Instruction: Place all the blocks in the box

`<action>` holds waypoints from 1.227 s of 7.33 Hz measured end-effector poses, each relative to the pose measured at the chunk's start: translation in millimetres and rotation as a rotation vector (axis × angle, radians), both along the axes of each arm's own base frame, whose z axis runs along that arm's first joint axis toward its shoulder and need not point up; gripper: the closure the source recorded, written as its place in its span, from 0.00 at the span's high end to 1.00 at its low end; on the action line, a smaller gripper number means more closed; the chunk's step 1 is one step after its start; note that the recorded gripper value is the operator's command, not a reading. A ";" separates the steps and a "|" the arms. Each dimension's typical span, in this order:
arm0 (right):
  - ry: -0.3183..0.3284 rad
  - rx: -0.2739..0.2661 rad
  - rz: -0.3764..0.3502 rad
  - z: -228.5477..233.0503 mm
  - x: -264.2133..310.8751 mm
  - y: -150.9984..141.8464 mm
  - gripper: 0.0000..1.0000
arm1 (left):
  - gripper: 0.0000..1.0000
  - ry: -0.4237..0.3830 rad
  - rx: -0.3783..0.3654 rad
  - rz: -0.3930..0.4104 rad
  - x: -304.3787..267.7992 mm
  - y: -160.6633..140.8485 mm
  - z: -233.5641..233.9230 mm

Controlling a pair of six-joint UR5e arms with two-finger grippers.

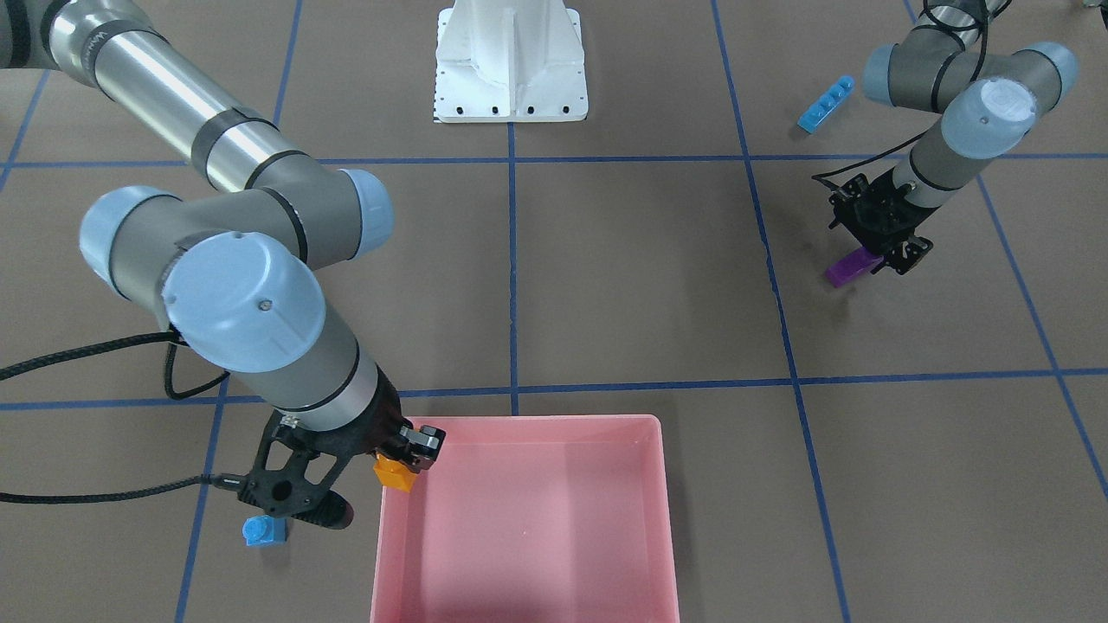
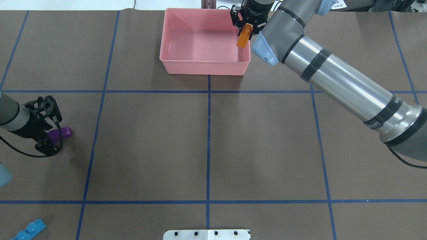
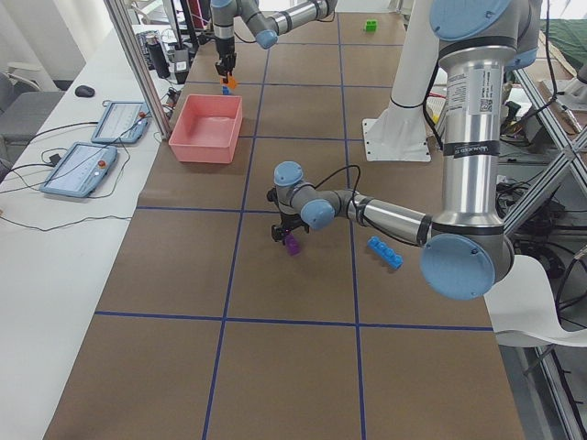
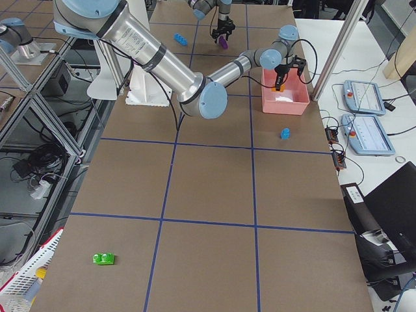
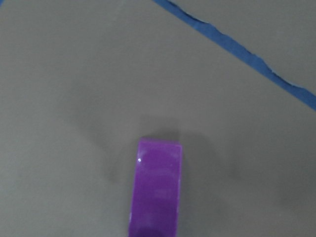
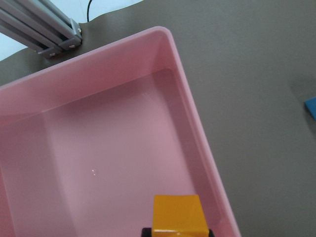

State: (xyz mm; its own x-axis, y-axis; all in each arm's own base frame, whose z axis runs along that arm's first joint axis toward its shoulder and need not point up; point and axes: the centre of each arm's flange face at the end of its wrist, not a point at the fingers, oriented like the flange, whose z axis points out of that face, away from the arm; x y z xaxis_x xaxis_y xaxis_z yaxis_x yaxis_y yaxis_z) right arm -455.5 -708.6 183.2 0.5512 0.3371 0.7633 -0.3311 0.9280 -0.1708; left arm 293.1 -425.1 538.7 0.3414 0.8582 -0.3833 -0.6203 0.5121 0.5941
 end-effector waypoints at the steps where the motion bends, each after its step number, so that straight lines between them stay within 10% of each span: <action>1: 0.000 0.007 0.026 -6.1 -23.5 1.9 0.00 | 0.67 -0.003 0.004 -0.001 1.7 -1.6 0.4; 3: 0.011 0.015 0.052 -16.3 -51.6 6.6 0.00 | 0.39 -0.009 0.008 0.002 5.7 -2.5 2.0; 4: 0.019 0.018 0.059 -18.9 -59.3 6.7 0.00 | 0.06 -0.012 0.014 0.003 8.0 -4.1 2.1; 6: 0.039 0.021 0.070 -22.9 -70.2 3.4 0.99 | 0.00 -0.014 0.020 0.004 9.0 -5.7 0.4; 9: 0.036 0.028 0.067 -30.3 -72.4 3.9 1.00 | 0.00 0.013 0.024 -0.027 5.4 -14.9 -22.9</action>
State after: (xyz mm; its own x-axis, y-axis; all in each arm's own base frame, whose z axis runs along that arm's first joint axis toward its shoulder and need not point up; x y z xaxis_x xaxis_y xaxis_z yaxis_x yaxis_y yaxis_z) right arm -527.9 -704.8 152.9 0.5553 0.3529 0.7530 -0.3978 0.9079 -0.1321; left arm 298.6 -439.9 515.7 0.3593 0.8579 -0.3672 -0.5987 0.5138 0.6145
